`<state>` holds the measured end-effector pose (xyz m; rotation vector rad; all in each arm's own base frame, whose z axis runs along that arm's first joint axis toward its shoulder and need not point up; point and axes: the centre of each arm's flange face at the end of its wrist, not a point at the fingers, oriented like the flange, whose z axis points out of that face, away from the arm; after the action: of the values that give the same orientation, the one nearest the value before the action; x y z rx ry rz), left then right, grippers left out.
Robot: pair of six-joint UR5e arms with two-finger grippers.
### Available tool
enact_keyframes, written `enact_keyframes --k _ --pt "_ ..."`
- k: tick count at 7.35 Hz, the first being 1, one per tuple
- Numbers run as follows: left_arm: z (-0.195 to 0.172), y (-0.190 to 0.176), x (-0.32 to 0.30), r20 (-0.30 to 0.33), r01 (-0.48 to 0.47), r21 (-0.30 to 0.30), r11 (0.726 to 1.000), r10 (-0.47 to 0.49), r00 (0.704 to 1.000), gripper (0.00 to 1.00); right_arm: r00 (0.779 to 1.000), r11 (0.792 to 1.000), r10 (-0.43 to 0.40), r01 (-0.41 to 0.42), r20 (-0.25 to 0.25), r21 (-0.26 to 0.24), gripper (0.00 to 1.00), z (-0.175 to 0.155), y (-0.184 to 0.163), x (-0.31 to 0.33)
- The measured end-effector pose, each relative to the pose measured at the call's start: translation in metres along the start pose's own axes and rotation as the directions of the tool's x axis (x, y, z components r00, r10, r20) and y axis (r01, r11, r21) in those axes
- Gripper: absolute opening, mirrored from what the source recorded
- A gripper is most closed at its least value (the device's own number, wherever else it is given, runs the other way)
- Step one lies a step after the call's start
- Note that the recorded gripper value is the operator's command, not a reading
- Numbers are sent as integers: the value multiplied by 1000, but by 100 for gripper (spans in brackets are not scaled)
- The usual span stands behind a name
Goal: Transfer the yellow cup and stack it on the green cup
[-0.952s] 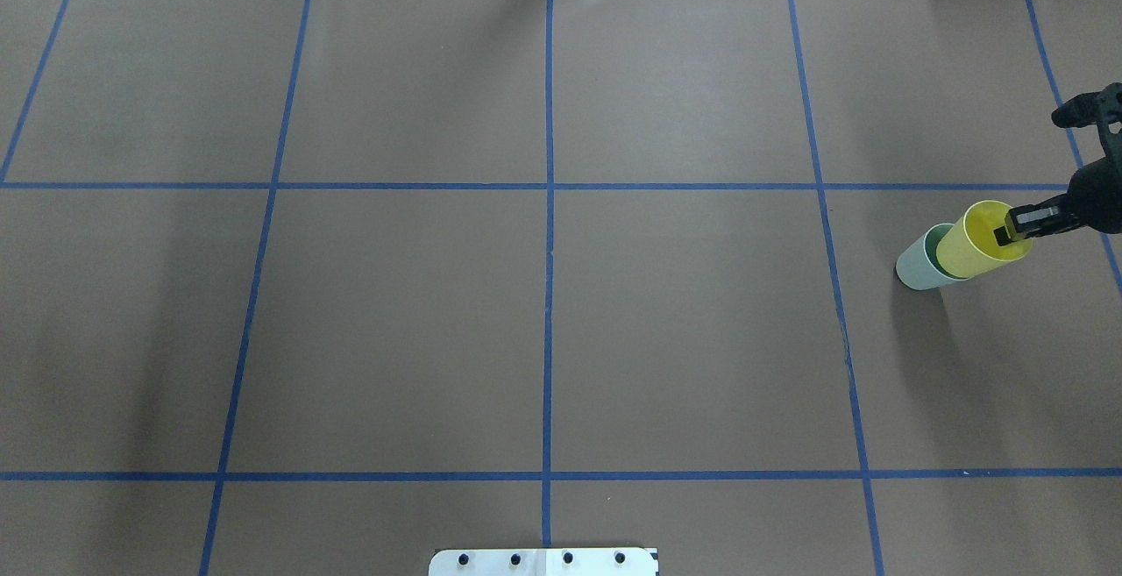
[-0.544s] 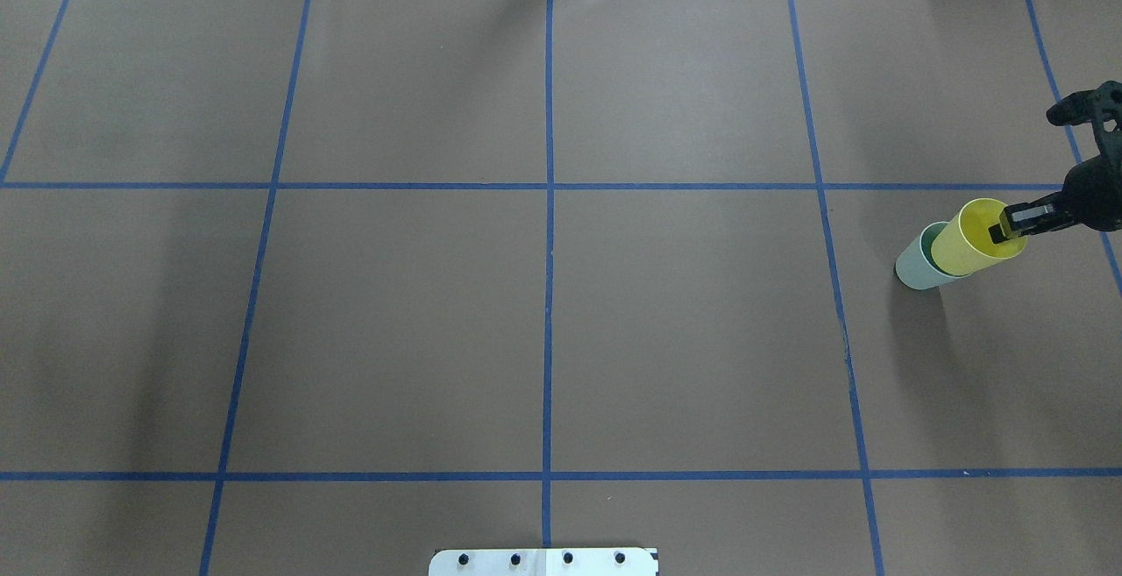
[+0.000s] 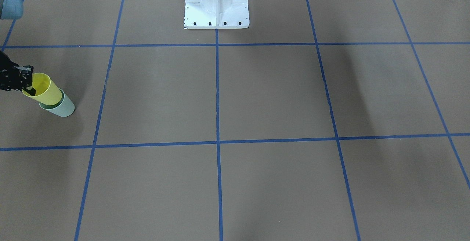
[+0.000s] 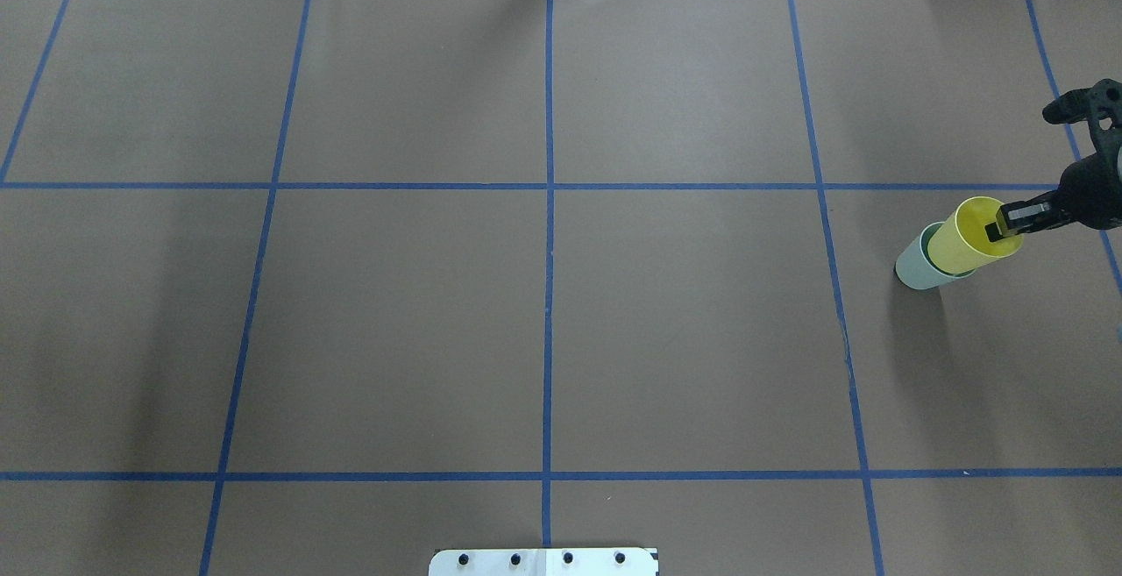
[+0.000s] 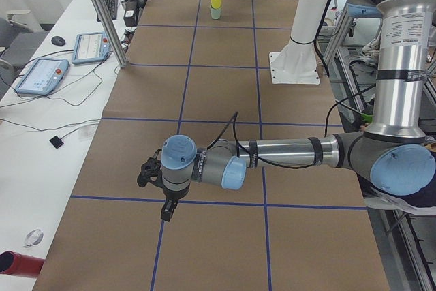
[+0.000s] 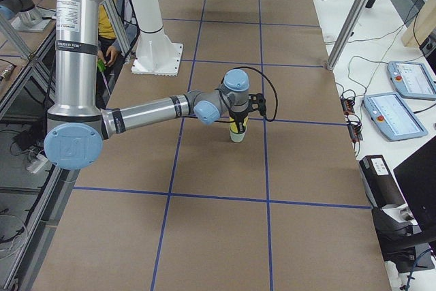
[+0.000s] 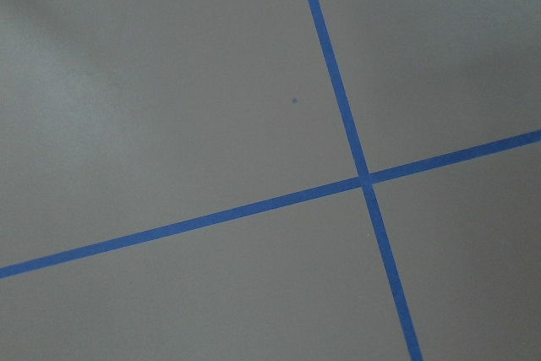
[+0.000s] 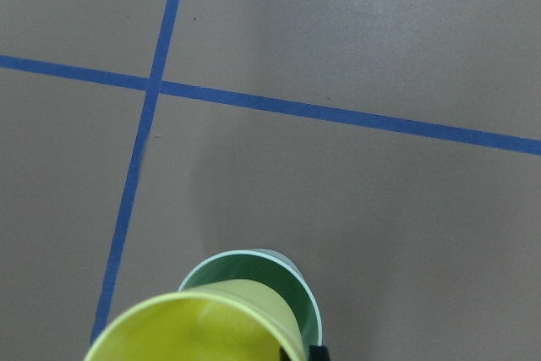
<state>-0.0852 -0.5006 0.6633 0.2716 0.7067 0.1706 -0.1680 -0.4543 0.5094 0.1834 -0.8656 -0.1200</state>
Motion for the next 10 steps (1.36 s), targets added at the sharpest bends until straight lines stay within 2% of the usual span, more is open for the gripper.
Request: enact_keyframes --k 4,6,7,8,9,10 --pt "1 2 -1 0 2 -2 1000 -2 1000 100 1000 1000 -20 20 8 6 100 -1 -2 -4" --pt "3 8 -2 -2 9 -9 1000 -9 1000 100 999 999 -36 36 18 27 100 2 0 3" --pt "5 10 -3 -2 13 -13 1000 -13 1000 100 999 999 -35 35 7 40 100 3 2 26" --pt "7 14 -5 -2 19 -20 1000 -19 1000 100 998 997 -48 50 -28 63 100 -10 -1 73" --pt "9 17 -6 -2 25 -25 999 -25 1000 100 995 995 -66 72 -72 76 100 -35 -2 129" --pt "11 20 -7 -3 30 -31 999 -30 1000 100 993 996 -65 71 -102 58 100 -68 -1 170"
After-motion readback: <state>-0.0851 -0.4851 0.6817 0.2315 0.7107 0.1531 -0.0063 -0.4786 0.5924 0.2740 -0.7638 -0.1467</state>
